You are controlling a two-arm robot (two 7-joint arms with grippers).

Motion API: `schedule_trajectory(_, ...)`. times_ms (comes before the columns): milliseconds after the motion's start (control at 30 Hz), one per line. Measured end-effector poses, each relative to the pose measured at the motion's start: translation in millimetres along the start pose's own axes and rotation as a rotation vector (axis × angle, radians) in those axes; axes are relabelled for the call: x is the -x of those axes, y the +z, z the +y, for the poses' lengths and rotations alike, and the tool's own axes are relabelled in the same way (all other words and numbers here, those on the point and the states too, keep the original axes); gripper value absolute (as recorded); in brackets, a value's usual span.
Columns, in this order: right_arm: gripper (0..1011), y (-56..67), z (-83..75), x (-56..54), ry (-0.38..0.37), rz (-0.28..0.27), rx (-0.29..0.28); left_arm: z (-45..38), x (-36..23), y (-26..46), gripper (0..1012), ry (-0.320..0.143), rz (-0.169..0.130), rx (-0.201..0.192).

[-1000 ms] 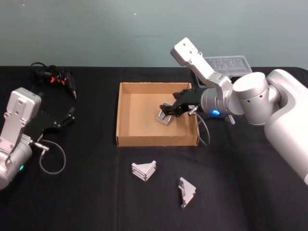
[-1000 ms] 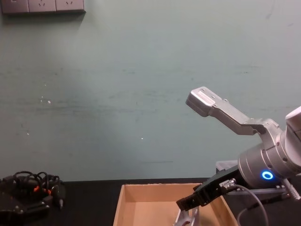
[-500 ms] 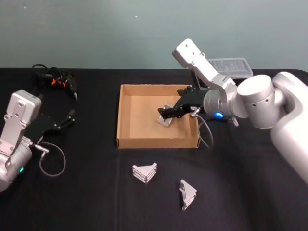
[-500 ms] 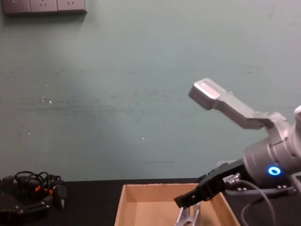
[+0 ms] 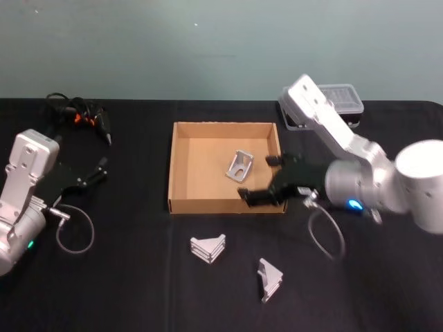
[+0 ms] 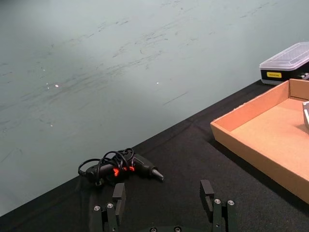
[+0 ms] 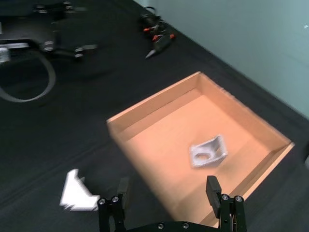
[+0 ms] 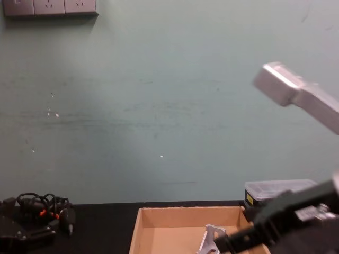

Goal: Use one hand to pick up the angle iron from the table and place it into the box.

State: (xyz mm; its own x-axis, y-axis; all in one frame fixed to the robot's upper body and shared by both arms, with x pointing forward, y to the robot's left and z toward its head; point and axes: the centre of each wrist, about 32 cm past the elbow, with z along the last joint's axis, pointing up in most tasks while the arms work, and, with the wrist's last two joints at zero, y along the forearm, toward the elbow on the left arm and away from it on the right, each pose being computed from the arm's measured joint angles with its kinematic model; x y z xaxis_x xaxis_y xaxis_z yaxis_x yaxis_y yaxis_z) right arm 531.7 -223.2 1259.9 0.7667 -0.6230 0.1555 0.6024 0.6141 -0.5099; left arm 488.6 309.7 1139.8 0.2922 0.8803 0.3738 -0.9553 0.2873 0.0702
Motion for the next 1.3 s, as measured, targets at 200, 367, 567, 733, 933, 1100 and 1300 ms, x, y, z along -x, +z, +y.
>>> schedule_trajectory(200,1003,-20.3,-31.0,23.0,0.05,0.014,-0.006,0.0,0.1,0.0,1011,0.0,0.0,0.0)
schedule_trajectory(367,1003,-30.4,-49.1,37.5,0.07,-0.02,0.01,0.0,0.1,0.0,1011,0.0,0.0,0.0)
schedule_trajectory(567,1003,-43.7,-62.4,49.0,0.082,-0.067,0.037,0.0,0.0,0.0,1011,0.0,0.0,0.0)
schedule_trajectory(733,1003,-51.8,-62.3,53.8,0.131,-0.1,0.051,0.0,0.0,0.0,1011,0.0,0.0,0.0)
schedule_trajectory(933,1003,-57.9,-56.7,54.7,0.17,-0.111,0.062,0.0,0.1,0.0,1011,0.0,0.0,0.0)
schedule_trajectory(1100,1003,-60.3,-52.8,55.9,0.19,-0.126,0.075,0.0,0.0,0.0,1011,0.0,0.0,0.0)
schedule_trajectory(1300,1003,-62.0,-49.8,57.9,0.198,-0.129,0.086,0.0,0.0,0.0,1011,0.0,0.0,0.0)
